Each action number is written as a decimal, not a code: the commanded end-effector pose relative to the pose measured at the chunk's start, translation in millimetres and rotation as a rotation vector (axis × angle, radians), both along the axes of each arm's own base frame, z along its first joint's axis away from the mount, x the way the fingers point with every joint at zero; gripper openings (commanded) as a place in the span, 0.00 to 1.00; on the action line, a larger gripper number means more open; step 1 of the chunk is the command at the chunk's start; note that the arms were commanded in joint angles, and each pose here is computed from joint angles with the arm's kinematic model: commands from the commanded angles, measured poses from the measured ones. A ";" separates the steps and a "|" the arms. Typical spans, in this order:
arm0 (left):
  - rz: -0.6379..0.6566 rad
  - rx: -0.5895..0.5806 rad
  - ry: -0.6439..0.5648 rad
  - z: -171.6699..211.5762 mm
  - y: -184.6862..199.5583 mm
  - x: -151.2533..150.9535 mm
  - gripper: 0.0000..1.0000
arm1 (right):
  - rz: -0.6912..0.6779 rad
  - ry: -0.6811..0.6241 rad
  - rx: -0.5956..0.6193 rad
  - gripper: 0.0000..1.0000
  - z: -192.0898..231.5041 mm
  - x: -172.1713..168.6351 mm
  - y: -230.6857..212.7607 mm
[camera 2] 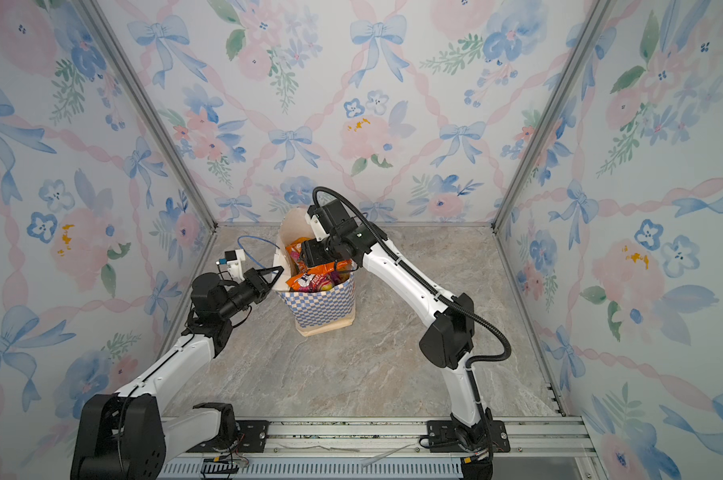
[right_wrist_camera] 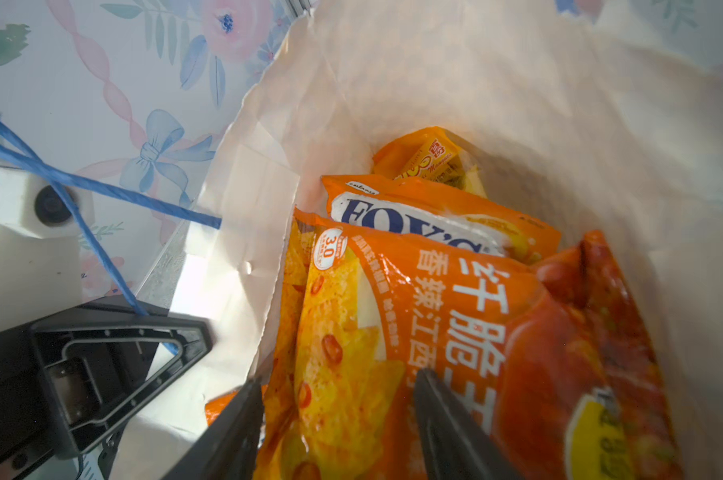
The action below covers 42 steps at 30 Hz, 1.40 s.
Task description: Place the snacks into the paper bag
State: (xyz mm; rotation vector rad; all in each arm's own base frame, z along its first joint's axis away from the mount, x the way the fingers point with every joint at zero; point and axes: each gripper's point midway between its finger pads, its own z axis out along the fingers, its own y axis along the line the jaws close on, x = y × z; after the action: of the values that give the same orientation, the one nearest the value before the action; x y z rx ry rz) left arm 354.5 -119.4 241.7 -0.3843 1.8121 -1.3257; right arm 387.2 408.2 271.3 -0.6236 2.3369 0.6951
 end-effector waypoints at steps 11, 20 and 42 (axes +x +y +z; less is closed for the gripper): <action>-0.032 -0.004 -0.065 23.8 -5.5 -2.5 0.01 | 0.128 -0.088 0.123 0.65 71.7 -37.4 -2.2; -0.032 -0.002 -0.155 56.5 -6.0 -8.9 0.18 | 0.126 -0.164 0.150 0.67 101.2 -48.1 -23.0; 0.097 0.146 -0.330 122.9 24.8 -45.7 0.35 | -0.059 -0.338 -0.021 0.72 126.4 -76.0 -169.0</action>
State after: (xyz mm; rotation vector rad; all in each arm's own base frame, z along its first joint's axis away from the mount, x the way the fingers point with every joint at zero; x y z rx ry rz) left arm 317.6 -103.7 339.6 -0.2166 1.6181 -1.2194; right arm 319.9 276.8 397.3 -0.6387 2.0396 0.6263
